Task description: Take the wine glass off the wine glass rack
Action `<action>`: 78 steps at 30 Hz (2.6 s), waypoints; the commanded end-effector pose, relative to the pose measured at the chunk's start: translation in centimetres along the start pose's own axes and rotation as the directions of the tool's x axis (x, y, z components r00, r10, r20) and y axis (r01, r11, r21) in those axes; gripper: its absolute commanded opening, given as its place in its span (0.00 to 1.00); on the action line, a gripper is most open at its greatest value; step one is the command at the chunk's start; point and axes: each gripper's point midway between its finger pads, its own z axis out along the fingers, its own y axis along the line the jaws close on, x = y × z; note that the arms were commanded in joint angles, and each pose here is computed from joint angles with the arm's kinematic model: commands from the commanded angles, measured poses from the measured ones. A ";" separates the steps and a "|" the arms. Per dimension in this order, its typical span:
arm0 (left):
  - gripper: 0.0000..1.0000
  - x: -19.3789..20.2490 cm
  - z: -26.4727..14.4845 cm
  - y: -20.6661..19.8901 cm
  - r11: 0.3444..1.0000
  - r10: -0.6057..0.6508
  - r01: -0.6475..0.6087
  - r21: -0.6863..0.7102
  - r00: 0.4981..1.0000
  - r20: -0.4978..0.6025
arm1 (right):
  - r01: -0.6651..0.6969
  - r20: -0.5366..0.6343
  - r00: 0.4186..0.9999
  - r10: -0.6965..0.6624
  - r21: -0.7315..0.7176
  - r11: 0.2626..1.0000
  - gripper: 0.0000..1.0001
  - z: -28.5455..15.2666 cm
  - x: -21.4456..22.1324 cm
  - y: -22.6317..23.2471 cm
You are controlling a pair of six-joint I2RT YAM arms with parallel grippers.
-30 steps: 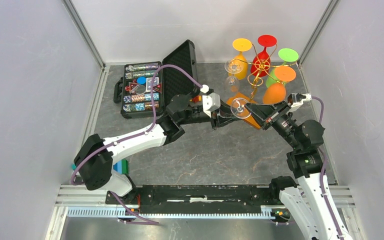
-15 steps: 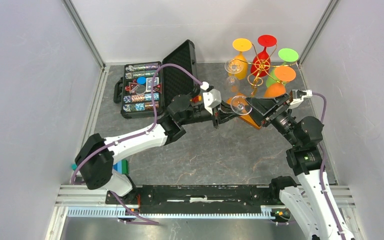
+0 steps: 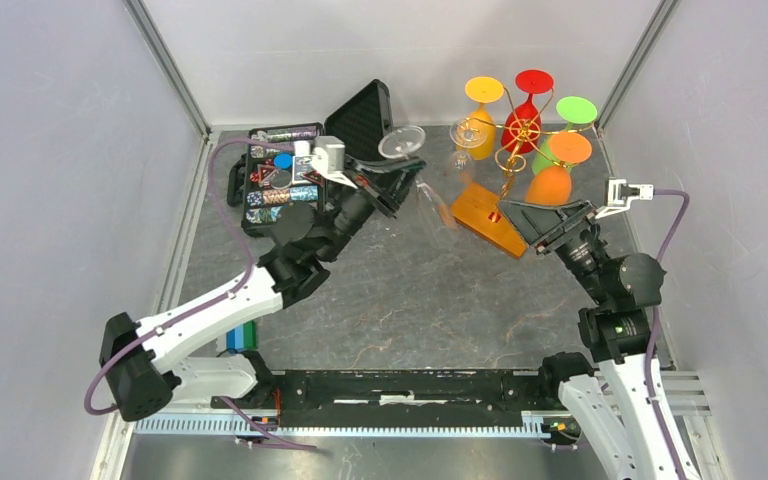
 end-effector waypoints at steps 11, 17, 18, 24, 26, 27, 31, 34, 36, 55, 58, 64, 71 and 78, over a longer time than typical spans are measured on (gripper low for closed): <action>0.02 -10.8 -3.6 2.6 0.898 -0.317 0.415 -0.145 0.839 0.443 | -0.004 -0.029 1.000 -0.002 -0.215 0.977 0.98 2.5 2.9 3.7; 0.02 -12.1 -4.7 3.4 0.885 -0.307 0.437 -0.164 0.810 0.499 | 0.004 -0.040 0.999 -0.013 -0.224 0.975 0.98 4.2 4.9 5.3; 0.02 -12.1 -4.7 3.5 0.883 -0.312 0.441 -0.162 0.808 0.499 | 0.006 -0.036 0.999 -0.015 -0.224 0.974 0.95 4.3 4.9 5.4; 0.02 -12.4 -4.9 3.2 0.873 -0.348 0.468 -0.136 0.793 0.500 | -0.057 -0.015 0.998 0.055 -0.297 0.953 0.66 4.6 5.1 6.3; 0.02 -12.4 -4.9 3.3 0.872 -0.352 0.472 -0.133 0.792 0.499 | -0.070 -0.002 0.997 0.073 -0.315 0.946 0.57 4.5 5.0 6.7; 0.02 -12.3 -4.9 3.3 0.871 -0.355 0.473 -0.131 0.791 0.498 | -0.071 -0.003 0.997 0.074 -0.322 0.944 0.55 4.5 5.1 6.8; 0.02 -12.0 -4.7 3.1 0.867 -0.374 0.484 -0.117 0.789 0.487 | -0.085 -0.014 0.996 0.086 -0.356 0.931 0.48 4.6 5.3 7.6; 0.02 -11.8 -4.5 2.9 0.858 -0.406 0.505 -0.095 0.778 0.479 | -0.094 -0.026 0.996 0.090 -0.358 0.929 0.46 5.0 5.5 7.8; 0.02 -11.6 -4.5 2.7 0.852 -0.424 0.518 -0.082 0.773 0.472 | -0.098 -0.031 0.995 0.093 -0.364 0.926 0.44 5.2 5.6 7.9; 0.42 -11.9 -6.0 2.7 0.848 -0.443 0.528 -0.040 0.748 0.494 | -0.090 -0.042 0.996 0.081 -0.309 0.947 0.00 6.8 5.9 7.1; 0.70 -11.7 -6.6 2.4 0.871 -0.410 0.489 -0.050 0.779 0.474 | -0.032 -0.050 0.999 0.020 -0.258 0.966 0.00 7.4 6.1 6.3; 0.94 -8.8 -7.6 3.5 0.932 -0.224 0.299 -0.206 0.920 0.321 | 0.152 -0.142 0.976 -0.164 -0.094 0.984 0.00 8.6 7.8 2.9; 1.00 -3.0 -11.1 6.1 0.941 -0.083 0.115 -0.318 0.990 0.113 | 0.294 -0.248 0.925 -0.287 -0.009 0.956 0.00 8.1 9.5 -0.7; 1.00 -0.1 -16.3 9.6 0.876 0.047 -0.092 -0.473 0.993 -0.106 | 0.529 -0.423 0.774 -0.471 0.024 0.848 0.00 6.4 10.0 -3.4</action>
